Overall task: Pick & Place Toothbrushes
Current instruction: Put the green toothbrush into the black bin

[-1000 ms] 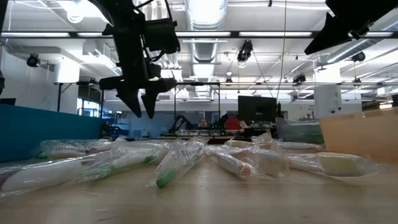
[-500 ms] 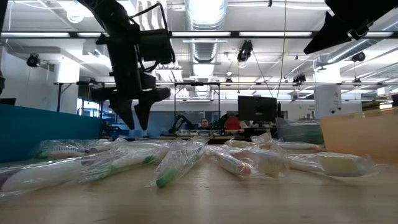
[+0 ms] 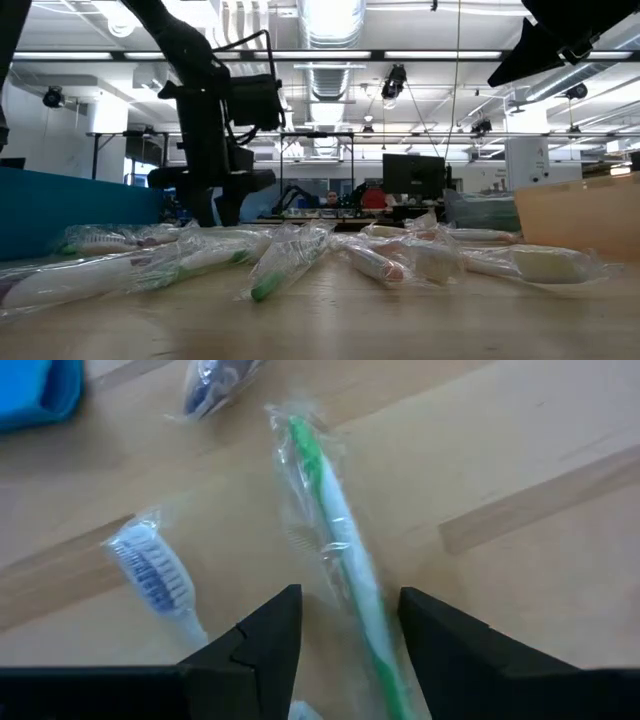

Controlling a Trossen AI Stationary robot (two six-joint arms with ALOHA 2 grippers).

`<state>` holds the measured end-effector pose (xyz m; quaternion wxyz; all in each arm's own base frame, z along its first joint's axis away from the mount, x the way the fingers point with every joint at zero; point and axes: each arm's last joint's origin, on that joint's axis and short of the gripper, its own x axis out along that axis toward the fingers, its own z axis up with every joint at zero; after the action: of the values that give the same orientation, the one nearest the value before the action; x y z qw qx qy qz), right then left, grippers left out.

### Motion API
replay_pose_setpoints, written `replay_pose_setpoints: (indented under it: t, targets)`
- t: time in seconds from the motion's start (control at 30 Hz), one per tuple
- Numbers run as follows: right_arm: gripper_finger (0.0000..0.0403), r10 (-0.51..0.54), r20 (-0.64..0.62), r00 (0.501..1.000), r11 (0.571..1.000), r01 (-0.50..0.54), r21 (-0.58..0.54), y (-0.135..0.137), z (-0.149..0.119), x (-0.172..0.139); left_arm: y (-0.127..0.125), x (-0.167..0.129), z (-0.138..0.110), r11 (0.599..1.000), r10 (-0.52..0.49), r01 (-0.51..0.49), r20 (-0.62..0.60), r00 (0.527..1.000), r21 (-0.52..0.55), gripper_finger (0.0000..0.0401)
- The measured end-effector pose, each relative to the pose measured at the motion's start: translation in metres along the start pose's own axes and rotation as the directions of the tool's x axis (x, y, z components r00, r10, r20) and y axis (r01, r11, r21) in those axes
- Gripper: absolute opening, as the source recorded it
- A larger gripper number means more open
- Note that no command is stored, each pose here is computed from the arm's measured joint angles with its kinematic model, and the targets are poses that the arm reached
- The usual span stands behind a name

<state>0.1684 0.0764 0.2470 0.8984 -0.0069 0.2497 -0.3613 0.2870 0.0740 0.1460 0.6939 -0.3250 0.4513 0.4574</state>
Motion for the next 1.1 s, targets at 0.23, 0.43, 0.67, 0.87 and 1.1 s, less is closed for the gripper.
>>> replay_pose_setpoints:
  t: [0.23, 0.43, 0.67, 0.87, 1.1]
  targets:
    - [0.0008, 0.000, 0.000, 1.000, 1.000, 0.000, -0.001, 0.000, 0.000, 0.000, -0.002, 0.004, 0.000, 1.000, -0.002, 0.002, 0.000, 1.000, 0.018, 0.0174]
    - [0.0008, -0.002, -0.002, 1.000, 1.000, 0.002, -0.004, 0.000, -0.001, 0.000, -0.005, 0.003, 0.003, 0.999, -0.025, 0.024, 0.010, 1.000, 0.030, 0.0140]
    - [0.0008, -0.002, -0.002, 1.000, 1.000, 0.002, -0.004, 0.000, -0.001, 0.001, -0.008, 0.002, 0.005, 0.998, -0.056, 0.055, 0.029, 0.998, 0.026, 0.0081]
    - [0.0008, -0.001, -0.002, 1.000, 1.000, 0.001, -0.004, 0.000, -0.001, 0.000, -0.016, 0.001, 0.011, 0.989, -0.138, 0.134, 0.078, 0.987, 0.057, 0.0041]
    - [0.0008, -0.002, -0.003, 1.000, 1.000, 0.002, -0.007, 0.000, -0.002, 0.001, -0.032, -0.003, 0.021, 0.938, -0.336, 0.319, 0.129, 0.933, 0.135, 0.0033]
